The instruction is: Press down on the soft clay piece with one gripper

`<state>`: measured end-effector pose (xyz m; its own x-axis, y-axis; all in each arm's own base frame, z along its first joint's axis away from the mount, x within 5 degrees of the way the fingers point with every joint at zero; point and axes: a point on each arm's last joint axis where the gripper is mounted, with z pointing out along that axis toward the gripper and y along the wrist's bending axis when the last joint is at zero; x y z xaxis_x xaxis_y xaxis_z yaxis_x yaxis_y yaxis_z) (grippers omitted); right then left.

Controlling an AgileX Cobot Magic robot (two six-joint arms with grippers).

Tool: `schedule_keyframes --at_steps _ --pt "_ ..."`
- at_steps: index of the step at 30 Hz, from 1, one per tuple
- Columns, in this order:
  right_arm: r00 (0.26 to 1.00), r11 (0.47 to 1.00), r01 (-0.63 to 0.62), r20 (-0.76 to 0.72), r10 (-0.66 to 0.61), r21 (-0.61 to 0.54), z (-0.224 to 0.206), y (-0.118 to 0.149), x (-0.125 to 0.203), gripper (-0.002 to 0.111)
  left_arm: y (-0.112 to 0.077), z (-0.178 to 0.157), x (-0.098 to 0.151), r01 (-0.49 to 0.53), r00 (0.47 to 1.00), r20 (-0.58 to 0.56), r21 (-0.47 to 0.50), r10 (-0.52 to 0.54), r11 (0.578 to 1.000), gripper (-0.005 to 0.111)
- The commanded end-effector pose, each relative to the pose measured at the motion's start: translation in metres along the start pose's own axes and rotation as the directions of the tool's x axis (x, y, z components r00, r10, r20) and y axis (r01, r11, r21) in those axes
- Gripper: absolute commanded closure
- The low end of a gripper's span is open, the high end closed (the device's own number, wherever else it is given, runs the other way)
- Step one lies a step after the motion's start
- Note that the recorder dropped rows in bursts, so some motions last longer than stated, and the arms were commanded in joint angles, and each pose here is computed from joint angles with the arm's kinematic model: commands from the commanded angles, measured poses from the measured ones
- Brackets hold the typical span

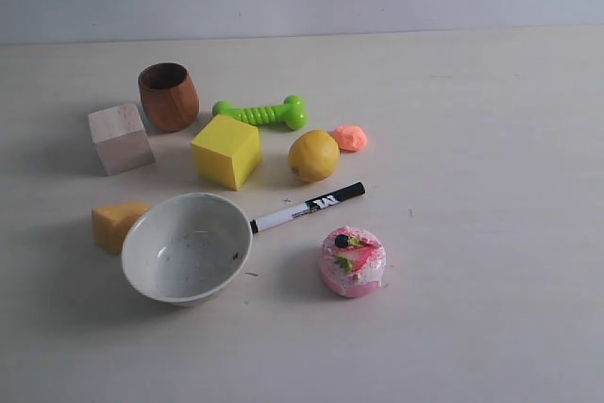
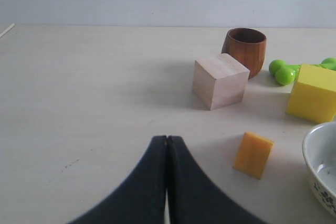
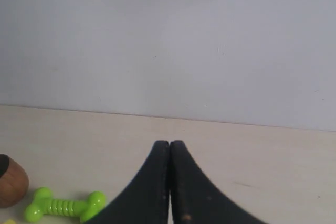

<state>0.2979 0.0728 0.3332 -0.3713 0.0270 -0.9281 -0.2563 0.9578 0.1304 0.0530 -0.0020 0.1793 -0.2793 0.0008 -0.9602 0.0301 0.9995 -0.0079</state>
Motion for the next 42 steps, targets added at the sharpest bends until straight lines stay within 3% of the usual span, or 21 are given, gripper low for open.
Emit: schedule_keyframes --at_steps 1,7,15,19,23,33,42 --pt "0.999 0.999 -0.043 0.026 0.043 0.0 0.0 0.001 -0.005 0.108 0.0 0.0 -0.002 0.001 1.0 0.015 0.006 -0.002 1.0 0.107" --pt "0.993 0.994 -0.108 0.05 0.108 0.006 -0.001 0.0 -0.007 0.108 0.0 0.0 -0.002 0.001 1.0 0.015 0.006 -0.002 1.0 0.107" --pt "0.999 0.996 -0.035 0.041 0.031 0.084 0.025 -0.01 0.005 0.108 0.0 0.0 -0.002 0.001 1.0 0.015 0.006 -0.002 1.0 0.107" --pt "0.987 0.981 -0.159 0.019 0.158 0.113 0.045 -0.016 0.017 0.108 0.0 0.0 -0.002 0.001 1.0 0.015 0.006 -0.002 1.0 0.107" --pt "0.979 0.984 -0.164 -0.111 0.17 0.062 0.069 -0.012 0.032 0.108 0.0 0.0 -0.002 0.001 1.0 0.015 0.006 -0.002 1.0 0.107" --pt "0.916 0.983 -0.122 -0.398 0.058 -0.138 0.134 0.002 0.052 0.108 0.0 0.0 -0.002 0.001 1.0 0.015 0.006 -0.002 1.0 0.107" --pt "0.849 0.983 -0.069 -0.527 -0.031 -0.17 0.164 -0.001 0.068 0.108 0.0 0.0 -0.002 0.001 1.0 0.015 0.006 -0.002 1.0 0.107"
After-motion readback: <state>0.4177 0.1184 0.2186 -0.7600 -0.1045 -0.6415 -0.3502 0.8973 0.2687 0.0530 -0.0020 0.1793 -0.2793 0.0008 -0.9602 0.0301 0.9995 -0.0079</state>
